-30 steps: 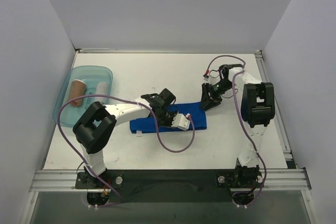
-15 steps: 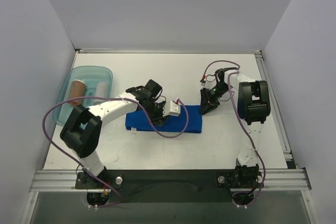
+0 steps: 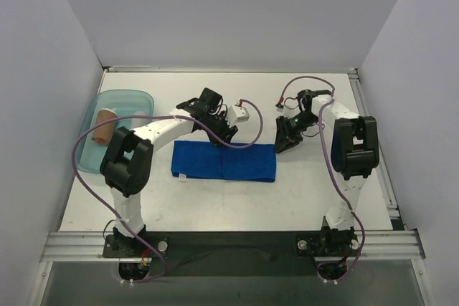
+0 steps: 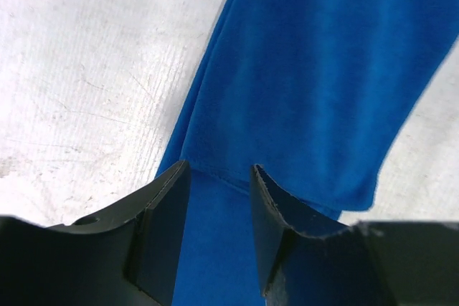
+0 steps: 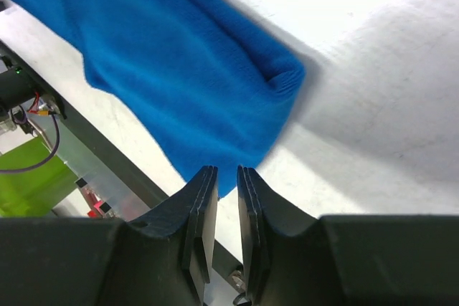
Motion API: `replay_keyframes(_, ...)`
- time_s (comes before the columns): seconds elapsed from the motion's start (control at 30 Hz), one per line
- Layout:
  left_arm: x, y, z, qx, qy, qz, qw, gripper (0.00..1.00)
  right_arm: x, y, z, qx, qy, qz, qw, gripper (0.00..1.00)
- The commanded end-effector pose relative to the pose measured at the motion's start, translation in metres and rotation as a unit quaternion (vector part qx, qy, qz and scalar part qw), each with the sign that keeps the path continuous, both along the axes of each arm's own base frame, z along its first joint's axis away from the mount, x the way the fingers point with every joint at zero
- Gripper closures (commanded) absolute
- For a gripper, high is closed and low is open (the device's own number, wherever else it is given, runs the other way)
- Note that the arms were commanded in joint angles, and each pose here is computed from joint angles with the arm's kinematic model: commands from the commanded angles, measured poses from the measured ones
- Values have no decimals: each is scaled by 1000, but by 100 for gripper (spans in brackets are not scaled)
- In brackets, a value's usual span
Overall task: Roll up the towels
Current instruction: Fold the towel
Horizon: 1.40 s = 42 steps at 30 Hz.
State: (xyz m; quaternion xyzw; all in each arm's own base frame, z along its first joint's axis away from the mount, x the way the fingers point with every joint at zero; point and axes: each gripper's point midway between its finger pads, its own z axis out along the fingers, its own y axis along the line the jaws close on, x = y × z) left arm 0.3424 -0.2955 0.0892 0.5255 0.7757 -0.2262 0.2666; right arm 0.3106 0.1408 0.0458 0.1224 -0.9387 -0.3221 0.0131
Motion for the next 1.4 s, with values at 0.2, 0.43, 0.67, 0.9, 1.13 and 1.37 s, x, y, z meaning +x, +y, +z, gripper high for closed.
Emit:
replay_keyframes(0.2, 27, -15, -13, -5, -16, 9, 1000, 50, -13, 25, 9, 16, 3, 22, 1000, 81)
replay_keyframes(0.43, 37, -7, -25, 11, -17, 19, 1000, 82, -10, 24, -22, 1, 30, 18, 999, 83)
replay_keyframes(0.67, 56, 9, -30, 8, -8, 53, 999, 100, -12, 20, -25, -7, 29, 19, 999, 83)
replay_keyframes(0.9, 61, 11, -30, 2, 7, 56, 998, 100, -14, 21, -26, -9, 32, 21, 999, 83)
replay_keyframes(1.13, 37, 36, 5, -8, 21, 78, 997, 51, 17, 27, 21, 27, -45, 20, 998, 81)
replay_keyframes(1.37, -28, 91, 6, 62, 94, 151, 982, 60, 44, 39, 38, 12, -95, 49, 994, 76)
